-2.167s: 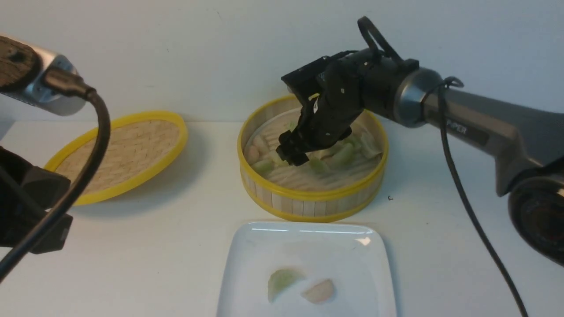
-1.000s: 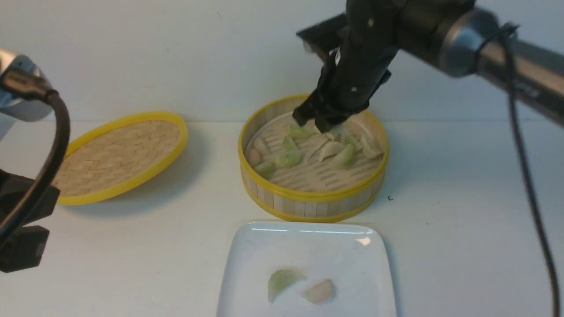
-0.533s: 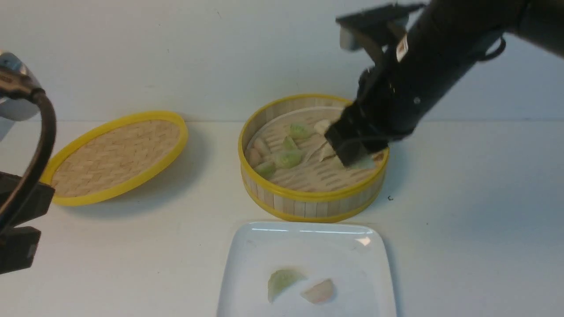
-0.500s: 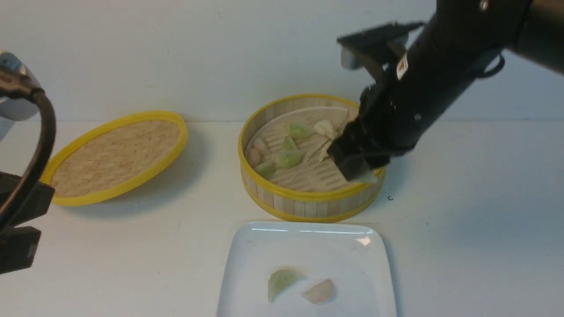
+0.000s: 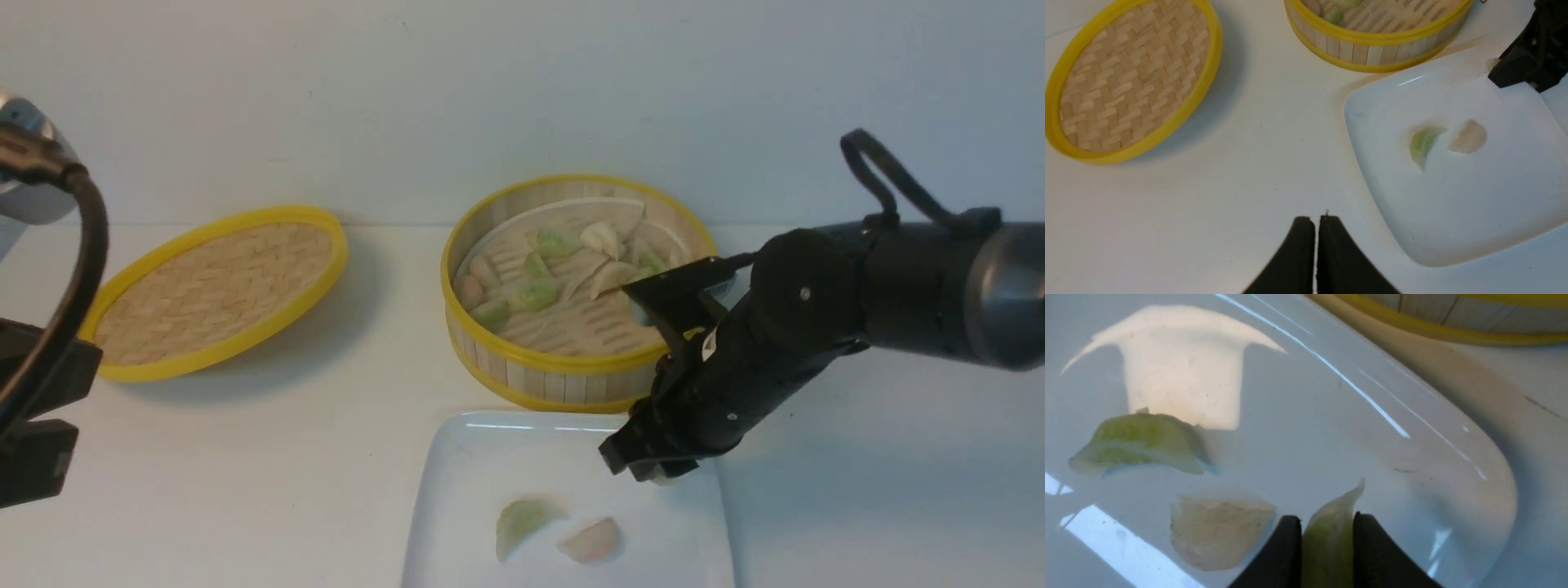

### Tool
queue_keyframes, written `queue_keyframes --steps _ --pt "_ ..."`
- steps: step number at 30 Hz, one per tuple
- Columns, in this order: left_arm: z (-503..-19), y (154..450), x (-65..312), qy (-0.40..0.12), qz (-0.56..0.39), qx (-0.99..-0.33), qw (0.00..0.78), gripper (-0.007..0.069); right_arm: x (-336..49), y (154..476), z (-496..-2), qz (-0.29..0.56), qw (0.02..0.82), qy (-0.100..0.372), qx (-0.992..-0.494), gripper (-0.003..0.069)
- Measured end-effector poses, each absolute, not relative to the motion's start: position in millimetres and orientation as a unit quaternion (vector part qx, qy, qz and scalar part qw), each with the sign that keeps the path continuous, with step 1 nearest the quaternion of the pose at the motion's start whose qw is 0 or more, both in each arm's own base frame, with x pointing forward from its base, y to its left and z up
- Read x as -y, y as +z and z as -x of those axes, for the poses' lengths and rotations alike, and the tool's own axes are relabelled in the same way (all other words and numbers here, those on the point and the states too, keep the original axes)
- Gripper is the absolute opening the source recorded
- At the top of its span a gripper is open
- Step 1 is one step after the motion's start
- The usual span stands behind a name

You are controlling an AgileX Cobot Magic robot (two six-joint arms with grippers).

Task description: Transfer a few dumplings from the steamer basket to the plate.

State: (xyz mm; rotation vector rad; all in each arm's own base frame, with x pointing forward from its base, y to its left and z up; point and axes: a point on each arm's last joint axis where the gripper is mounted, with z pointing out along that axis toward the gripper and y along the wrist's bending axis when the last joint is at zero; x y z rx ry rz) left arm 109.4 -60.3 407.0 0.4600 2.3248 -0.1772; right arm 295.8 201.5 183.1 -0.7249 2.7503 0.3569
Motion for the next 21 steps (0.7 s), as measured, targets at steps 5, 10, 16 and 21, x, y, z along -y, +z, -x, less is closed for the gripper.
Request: queue_keyframes --steps 5,10,16,21 --pt "-109 407 60 -0.069 -0.18 -0.908 0.373 -0.0006 -213 157 -296 0.262 0.12 0.115 -0.951 0.0225" --pt "-109 407 60 -0.069 -0.18 -0.908 0.373 -0.0006 -213 153 -298 0.263 0.121 0.112 -0.951 0.035" --pt "-109 407 60 -0.069 -0.18 -0.908 0.373 -0.0006 -219 184 -302 0.266 0.096 0.111 -0.953 0.0452" --pt "-110 408 61 -0.072 -0.18 -0.904 0.38 -0.0006 -206 268 -293 0.269 0.151 0.098 -0.946 0.0298"
